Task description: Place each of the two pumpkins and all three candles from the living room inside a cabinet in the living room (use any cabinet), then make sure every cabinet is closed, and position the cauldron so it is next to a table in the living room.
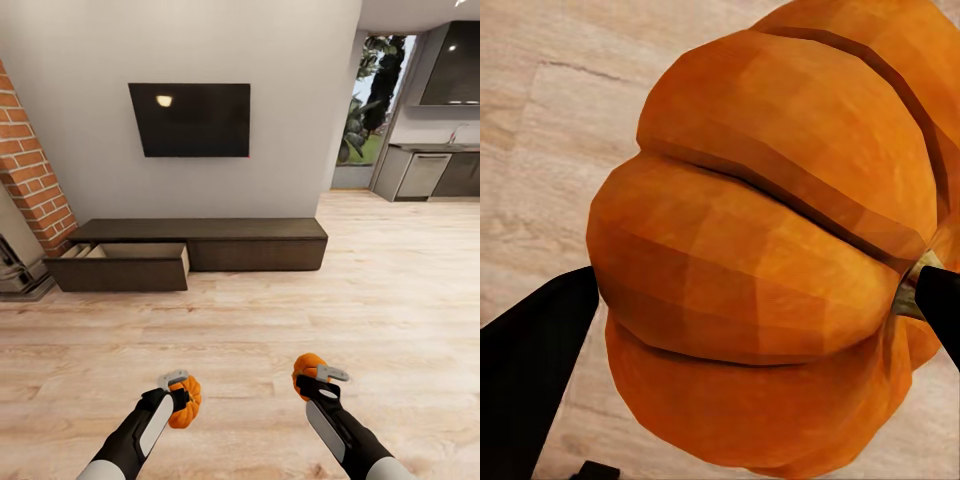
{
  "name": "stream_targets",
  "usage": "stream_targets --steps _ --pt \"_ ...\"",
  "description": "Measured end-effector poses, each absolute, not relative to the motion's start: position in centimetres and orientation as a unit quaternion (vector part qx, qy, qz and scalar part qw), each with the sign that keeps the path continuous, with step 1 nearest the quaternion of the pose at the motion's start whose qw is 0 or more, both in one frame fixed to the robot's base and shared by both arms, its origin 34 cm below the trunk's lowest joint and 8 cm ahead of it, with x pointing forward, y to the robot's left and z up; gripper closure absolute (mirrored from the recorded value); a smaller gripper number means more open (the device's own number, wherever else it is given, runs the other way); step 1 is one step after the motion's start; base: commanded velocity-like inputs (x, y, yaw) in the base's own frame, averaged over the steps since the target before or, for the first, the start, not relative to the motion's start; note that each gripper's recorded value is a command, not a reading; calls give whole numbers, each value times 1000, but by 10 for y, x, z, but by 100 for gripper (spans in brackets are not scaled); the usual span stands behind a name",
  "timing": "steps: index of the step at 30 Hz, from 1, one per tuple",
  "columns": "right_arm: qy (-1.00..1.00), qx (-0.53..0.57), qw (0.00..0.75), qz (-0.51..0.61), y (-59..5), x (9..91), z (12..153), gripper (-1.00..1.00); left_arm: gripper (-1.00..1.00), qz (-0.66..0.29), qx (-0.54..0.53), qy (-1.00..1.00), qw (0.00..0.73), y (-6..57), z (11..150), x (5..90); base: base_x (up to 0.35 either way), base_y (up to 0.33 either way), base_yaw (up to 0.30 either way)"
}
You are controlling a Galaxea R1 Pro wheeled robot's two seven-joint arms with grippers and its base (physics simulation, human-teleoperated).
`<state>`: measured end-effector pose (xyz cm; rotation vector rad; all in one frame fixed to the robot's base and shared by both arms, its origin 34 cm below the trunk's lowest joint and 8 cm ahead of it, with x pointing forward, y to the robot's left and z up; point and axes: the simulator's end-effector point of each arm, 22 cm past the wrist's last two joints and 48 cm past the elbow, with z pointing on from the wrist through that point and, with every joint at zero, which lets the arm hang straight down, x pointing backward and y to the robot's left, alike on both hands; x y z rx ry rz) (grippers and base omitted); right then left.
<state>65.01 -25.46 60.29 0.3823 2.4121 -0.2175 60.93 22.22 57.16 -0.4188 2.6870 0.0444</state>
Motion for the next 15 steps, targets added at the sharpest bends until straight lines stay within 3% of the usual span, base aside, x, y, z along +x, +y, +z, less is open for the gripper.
stream_targets --steps 11,15 --pt "926 146 339 -83 -254 650 603 100 100 16 -151 966 209 222 571 609 286 195 277" --pt "926 147 339 -83 -255 650 603 100 100 16 -151 966 209 222 572 609 249 236 85"
